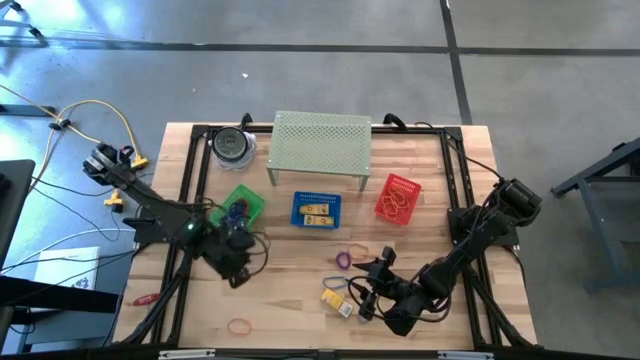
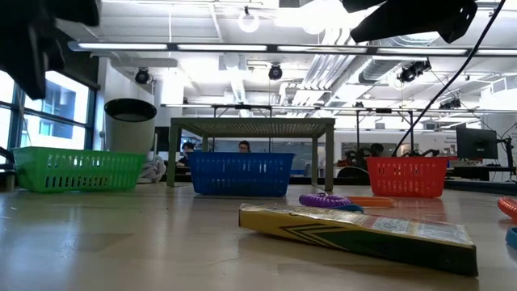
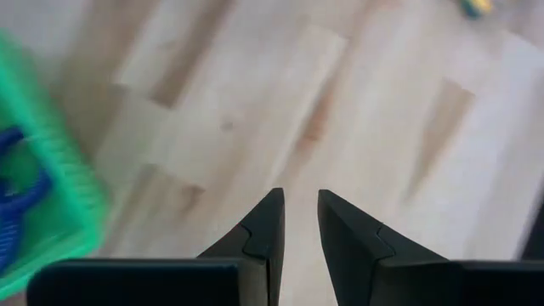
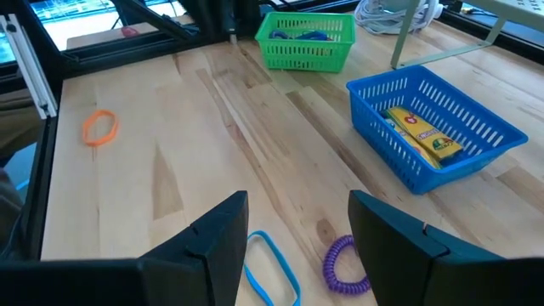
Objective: Pick & Place Office Desk Supplies
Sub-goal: Put the orange rubber band into the red bin
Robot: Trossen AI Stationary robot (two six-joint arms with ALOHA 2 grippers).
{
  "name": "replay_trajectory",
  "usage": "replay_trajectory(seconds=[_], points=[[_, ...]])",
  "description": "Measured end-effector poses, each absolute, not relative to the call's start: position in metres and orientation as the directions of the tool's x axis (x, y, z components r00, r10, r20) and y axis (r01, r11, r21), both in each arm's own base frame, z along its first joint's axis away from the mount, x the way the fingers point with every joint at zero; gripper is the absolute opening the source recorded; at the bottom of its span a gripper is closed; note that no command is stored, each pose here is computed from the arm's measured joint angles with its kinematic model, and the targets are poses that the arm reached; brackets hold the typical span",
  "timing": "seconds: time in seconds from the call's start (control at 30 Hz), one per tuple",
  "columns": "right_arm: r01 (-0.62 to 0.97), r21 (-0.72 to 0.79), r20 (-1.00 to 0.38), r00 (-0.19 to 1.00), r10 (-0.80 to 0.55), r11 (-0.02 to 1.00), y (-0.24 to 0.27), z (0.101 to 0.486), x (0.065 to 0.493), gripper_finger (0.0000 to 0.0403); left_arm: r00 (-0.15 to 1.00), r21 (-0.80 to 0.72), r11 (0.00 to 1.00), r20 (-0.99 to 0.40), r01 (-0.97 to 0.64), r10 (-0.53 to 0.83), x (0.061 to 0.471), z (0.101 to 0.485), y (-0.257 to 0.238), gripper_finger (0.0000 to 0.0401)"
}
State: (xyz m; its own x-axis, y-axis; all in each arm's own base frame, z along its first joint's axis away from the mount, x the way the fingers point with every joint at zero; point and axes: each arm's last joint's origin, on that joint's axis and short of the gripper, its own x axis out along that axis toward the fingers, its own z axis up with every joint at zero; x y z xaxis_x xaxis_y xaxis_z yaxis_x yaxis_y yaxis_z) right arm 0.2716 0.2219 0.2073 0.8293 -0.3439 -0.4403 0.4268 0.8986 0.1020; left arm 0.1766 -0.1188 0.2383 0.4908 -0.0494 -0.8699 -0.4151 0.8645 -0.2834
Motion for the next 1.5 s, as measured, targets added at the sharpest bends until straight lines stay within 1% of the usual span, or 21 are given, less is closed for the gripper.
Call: replay_trajectory(seconds=[0.23,0.4,0.67,0.97,1.23,1.5], points=[[0.427,0.102,-0.44,0.829,-0.344,0.899,0.222,0.207,0.272,0.0193,0.574,-0.331,0.929,-0.799,-0.168,-0.181,0.171,0.245,-0.147,0.007],[0.427,0.102,-0.44,0.829,-0.344,0.899,0.222,0.207,0.272,0.0193,0.615,-0.316,0.946,-0.761,-0.076,-0.205,0.167,0.248,-0.157,0.007],[0.427,0.101,-0.441,0.829,-0.344,0.899,0.222,0.207,0.272,0.0193,0.629,-0.305,0.948,-0.755,-0.087,-0.185,0.166,0.248,-0.158,0.007],[0.427,0.101,-0.441,0.829,-0.344,0.899,0.222,0.207,0.272,0.0193,0.615,-0.292,0.954,-0.765,-0.065,-0.192,0.165,0.247,-0.157,0.007],[0.427,0.1,-0.441,0.829,-0.344,0.899,0.222,0.207,0.272,0.0193,0.593,-0.326,0.941,-0.776,-0.09,-0.212,0.167,0.247,-0.155,0.007],[0.427,0.098,-0.442,0.828,-0.345,0.899,0.222,0.207,0.271,0.0193,0.576,-0.315,0.944,-0.791,-0.097,-0.205,0.171,0.241,-0.159,0.007]])
